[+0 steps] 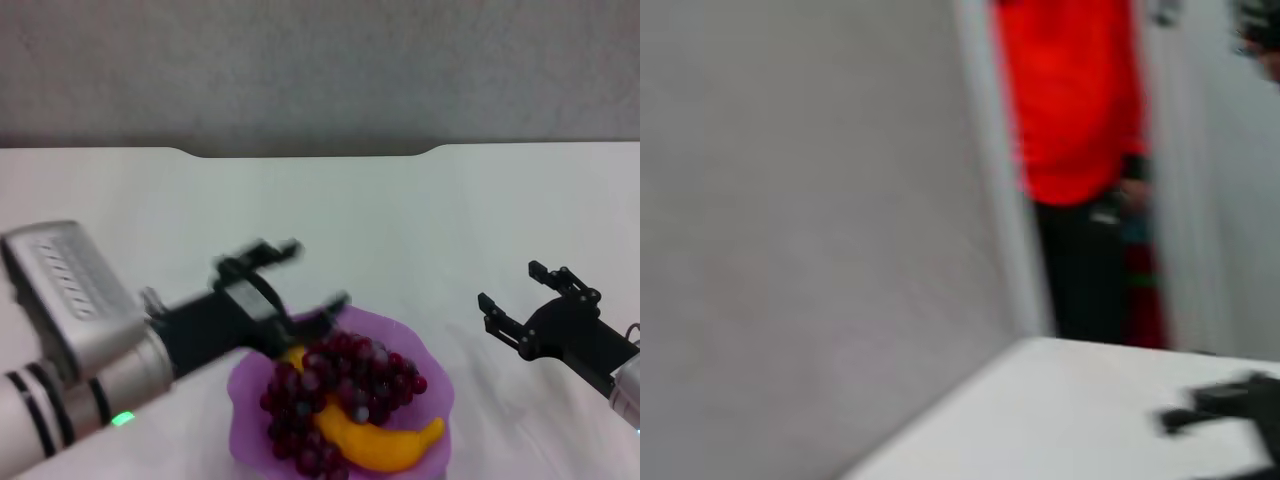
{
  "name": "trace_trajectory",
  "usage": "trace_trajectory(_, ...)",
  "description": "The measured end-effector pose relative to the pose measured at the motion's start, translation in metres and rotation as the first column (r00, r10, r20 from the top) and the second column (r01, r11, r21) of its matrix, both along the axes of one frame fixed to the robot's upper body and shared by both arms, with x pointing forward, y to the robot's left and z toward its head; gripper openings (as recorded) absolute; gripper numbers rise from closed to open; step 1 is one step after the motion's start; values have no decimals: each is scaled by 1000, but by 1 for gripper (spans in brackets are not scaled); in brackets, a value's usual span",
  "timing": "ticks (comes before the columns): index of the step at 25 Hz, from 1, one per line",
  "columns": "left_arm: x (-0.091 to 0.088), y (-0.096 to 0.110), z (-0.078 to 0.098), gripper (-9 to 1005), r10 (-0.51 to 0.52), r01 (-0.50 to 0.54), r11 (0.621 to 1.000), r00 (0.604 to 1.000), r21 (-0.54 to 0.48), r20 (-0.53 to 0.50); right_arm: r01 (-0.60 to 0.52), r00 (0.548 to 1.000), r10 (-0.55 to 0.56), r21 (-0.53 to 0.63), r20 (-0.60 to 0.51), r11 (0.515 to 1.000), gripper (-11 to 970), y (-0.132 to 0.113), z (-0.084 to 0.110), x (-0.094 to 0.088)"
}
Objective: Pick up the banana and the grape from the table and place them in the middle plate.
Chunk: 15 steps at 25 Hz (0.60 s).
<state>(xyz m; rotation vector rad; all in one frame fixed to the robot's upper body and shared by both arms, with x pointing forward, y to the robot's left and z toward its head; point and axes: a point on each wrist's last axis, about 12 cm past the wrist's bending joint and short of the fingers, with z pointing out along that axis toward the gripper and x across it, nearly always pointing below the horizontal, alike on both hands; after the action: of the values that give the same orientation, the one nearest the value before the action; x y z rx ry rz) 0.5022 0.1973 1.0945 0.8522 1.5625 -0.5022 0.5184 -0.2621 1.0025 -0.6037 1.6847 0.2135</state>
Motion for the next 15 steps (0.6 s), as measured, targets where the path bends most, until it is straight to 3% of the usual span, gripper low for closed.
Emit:
trace_trajectory(1, 0, 0, 0, 726, 0, 0, 1000, 1000, 0, 0, 0, 1000, 0, 0, 0, 1000, 819, 0, 0, 0)
trace_trajectory(4, 7, 24, -5, 818, 136, -133, 990, 990, -55, 44, -2, 1000, 2, 0, 1, 1000, 818, 0, 0, 0)
trace_trajectory(9, 14, 61, -26, 894, 366, -355, 922, 929, -153, 51, -7, 1000, 7, 0, 2, 1000, 818, 2, 1, 1)
trace_trajectory(15, 8, 94, -53, 893, 455, -439, 855, 891, -276, -6, -12, 1000, 12, 2, 6, 1000, 819, 4, 2, 2)
